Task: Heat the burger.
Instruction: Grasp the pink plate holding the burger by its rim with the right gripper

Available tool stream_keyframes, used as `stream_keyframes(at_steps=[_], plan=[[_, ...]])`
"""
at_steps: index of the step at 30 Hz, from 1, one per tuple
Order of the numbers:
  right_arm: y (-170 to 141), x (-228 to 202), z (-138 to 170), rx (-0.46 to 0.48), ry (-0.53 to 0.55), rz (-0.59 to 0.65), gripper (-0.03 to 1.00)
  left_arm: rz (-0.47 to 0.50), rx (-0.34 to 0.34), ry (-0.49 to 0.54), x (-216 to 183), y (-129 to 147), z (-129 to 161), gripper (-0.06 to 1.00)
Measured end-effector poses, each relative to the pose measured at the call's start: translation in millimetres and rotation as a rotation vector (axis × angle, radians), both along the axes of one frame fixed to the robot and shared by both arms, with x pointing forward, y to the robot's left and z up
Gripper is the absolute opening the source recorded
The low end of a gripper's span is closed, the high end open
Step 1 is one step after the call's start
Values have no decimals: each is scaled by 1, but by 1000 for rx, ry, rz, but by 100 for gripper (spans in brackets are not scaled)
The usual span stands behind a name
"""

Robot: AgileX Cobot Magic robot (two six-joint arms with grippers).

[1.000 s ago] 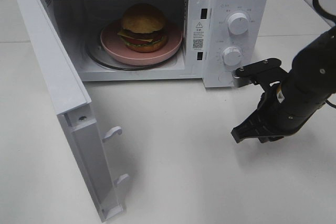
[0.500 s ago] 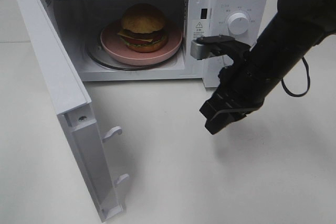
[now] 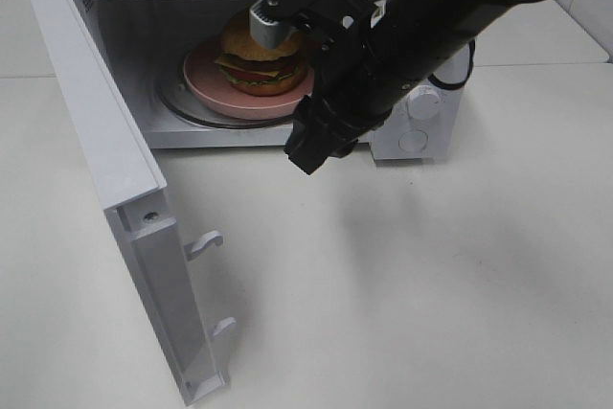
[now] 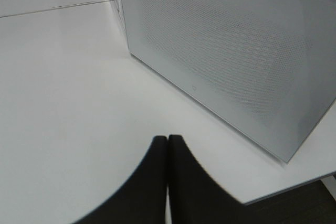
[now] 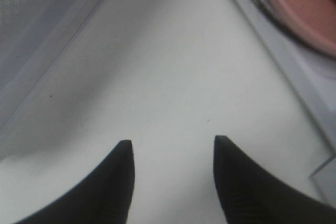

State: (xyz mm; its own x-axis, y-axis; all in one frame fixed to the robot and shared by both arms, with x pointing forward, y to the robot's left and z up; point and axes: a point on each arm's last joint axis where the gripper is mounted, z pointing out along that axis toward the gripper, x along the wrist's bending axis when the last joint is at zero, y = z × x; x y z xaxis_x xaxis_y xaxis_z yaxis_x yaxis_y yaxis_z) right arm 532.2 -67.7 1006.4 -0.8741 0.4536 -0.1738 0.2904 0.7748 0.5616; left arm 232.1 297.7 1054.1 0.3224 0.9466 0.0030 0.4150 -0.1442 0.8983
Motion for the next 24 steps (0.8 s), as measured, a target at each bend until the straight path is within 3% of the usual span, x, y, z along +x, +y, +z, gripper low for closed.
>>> stream_keyframes(at_steps=[1, 3, 5, 8, 10, 15, 17, 24], plan=[[9, 0, 7, -9, -73, 43, 50, 0, 0, 0, 0, 0, 0, 0], [12, 0, 10, -16, -106, 63, 52, 0, 0, 0, 0, 0, 0, 0], [25, -3, 17, -55, -231, 166, 56, 0, 0, 0, 0, 0, 0, 0], [27, -4, 18, -69, -261, 194, 57, 0, 0, 0, 0, 0, 0, 0], [33, -5, 20, -97, -353, 261, 65, 0, 0, 0, 0, 0, 0, 0], [38, -1, 16, -105, -392, 283, 69, 0, 0, 0, 0, 0, 0, 0], [42, 6, -1, -163, -424, 332, 71, 0, 0, 0, 0, 0, 0, 0], [48, 15, -27, -240, -466, 408, 71, 0, 0, 0, 0, 0, 0, 0]])
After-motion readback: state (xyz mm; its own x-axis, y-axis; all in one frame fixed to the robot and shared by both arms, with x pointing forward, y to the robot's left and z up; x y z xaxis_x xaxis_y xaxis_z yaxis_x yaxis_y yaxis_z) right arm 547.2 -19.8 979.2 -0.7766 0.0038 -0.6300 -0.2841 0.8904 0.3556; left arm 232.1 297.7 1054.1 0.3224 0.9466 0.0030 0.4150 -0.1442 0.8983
